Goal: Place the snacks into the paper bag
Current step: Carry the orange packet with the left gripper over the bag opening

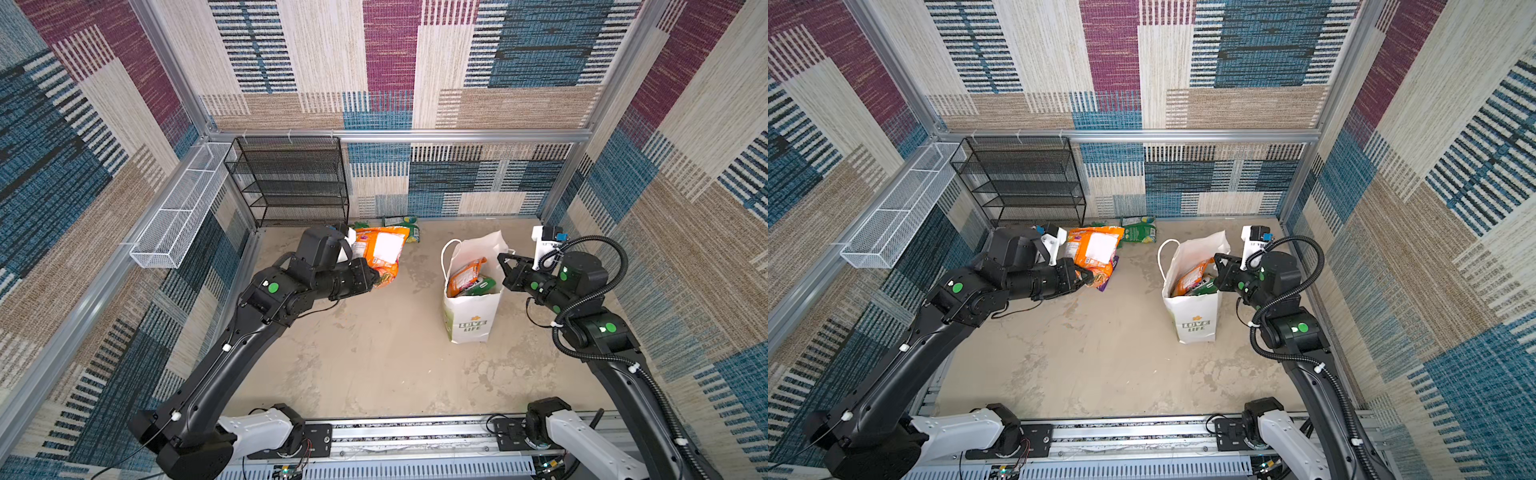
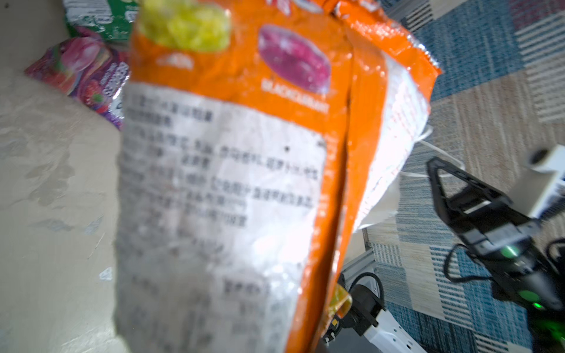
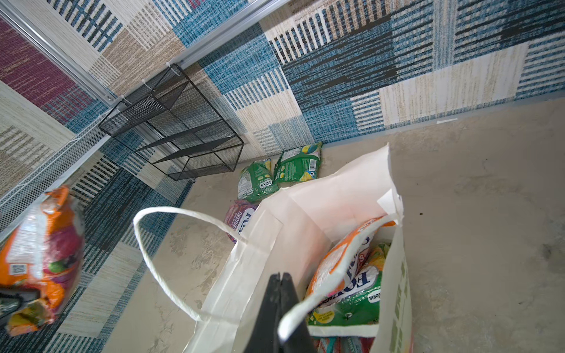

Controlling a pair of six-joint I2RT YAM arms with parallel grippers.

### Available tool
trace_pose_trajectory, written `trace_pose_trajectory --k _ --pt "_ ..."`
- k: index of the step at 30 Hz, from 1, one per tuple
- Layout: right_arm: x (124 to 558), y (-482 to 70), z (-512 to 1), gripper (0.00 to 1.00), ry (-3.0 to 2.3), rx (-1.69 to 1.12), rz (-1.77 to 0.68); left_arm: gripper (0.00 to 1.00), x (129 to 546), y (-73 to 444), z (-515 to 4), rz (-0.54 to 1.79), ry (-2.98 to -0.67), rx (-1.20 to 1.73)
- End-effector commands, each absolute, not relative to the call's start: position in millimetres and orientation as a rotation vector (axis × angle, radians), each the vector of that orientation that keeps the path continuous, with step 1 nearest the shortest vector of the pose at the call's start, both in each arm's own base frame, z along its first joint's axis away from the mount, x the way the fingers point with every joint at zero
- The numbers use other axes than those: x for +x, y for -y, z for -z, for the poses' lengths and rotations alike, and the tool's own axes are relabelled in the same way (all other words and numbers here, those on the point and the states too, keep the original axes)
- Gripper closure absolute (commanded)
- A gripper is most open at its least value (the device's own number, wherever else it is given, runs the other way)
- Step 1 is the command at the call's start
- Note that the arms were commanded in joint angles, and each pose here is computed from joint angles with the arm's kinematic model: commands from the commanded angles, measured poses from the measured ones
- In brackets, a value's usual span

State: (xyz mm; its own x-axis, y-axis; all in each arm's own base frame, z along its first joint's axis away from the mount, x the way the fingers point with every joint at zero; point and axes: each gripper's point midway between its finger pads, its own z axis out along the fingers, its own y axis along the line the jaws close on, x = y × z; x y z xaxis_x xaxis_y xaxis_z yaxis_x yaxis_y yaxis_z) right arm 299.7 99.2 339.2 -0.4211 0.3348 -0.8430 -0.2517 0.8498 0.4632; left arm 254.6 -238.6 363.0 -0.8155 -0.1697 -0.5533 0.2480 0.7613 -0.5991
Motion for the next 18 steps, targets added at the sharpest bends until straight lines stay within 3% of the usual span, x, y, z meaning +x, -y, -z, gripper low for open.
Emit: trace_pose_trajectory --k 1,7,18 --pt "300 -99 -343 0.99 -1.891 0.058 -0.644 1.0 248 268 -391 0.902 -2.275 0.24" --pt "299 -99 -344 0.99 -1.891 0.067 -0.656 1.0 239 333 -420 0.773 -2.204 0.497" --pt "290 -94 -351 0.99 -1.878 0.077 -0.639 1.0 273 415 -369 0.604 -2.285 0.628"
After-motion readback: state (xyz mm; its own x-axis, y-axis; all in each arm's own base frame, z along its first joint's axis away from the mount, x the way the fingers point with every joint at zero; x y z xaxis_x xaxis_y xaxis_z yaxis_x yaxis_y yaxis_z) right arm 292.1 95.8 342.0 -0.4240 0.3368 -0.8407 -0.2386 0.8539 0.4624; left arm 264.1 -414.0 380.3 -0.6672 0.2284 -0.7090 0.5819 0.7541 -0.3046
